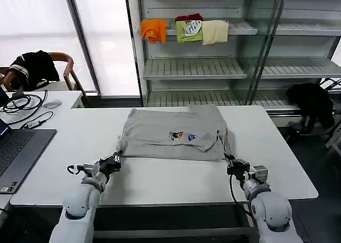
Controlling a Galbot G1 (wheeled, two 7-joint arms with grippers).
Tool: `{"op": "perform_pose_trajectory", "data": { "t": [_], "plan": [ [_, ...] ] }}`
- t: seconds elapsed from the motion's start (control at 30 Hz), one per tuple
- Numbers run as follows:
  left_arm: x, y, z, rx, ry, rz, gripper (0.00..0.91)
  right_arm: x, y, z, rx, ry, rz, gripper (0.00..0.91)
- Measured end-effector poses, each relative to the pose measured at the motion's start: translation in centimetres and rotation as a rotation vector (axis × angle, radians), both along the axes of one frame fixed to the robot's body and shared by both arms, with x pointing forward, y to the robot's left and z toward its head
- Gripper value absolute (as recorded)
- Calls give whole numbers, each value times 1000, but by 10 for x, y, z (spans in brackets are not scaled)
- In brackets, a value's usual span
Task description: Fold and organize the clothes.
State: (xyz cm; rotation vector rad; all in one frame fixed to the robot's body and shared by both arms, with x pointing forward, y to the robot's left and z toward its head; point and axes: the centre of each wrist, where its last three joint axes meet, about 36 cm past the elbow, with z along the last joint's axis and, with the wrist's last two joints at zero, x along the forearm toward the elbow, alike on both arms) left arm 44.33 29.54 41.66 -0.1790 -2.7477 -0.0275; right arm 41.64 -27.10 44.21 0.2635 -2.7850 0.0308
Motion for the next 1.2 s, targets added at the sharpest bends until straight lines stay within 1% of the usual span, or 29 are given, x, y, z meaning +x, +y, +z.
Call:
{"op": "perform_pose_trajectory", "data": {
  "t": [0.27, 0.4, 0.57, 0.8, 1.03, 1.07, 1.1, 1.13, 1.2],
  "plan": [
    [-49, 20, 10, 3, -7, 15, 0, -20, 14, 4, -12, -7, 12, 0],
    [-76, 27, 12, 3, 3, 32, 0, -34, 20, 7, -31, -7, 12, 0],
    [-106, 32, 19, 10, 18, 61, 0, -52, 23, 10, -48, -4, 11, 0],
    [-135, 31, 32, 37, 29, 89, 10, -78, 25, 13, -79, 11, 18, 0],
    [-155, 25, 39, 53, 38, 102, 20, -102, 33, 13, -102, 37, 25, 0],
    [-157, 24, 39, 57, 41, 103, 30, -105, 34, 12, -109, 43, 23, 60],
    [-159, 24, 39, 61, 43, 106, 443, -108, 35, 10, -114, 49, 21, 605],
    [-161, 23, 38, 67, 45, 110, 907, -110, 36, 9, -119, 54, 18, 907],
    [-165, 22, 37, 77, 50, 117, 907, -113, 37, 8, -132, 60, 9, 907]
  ]
}}
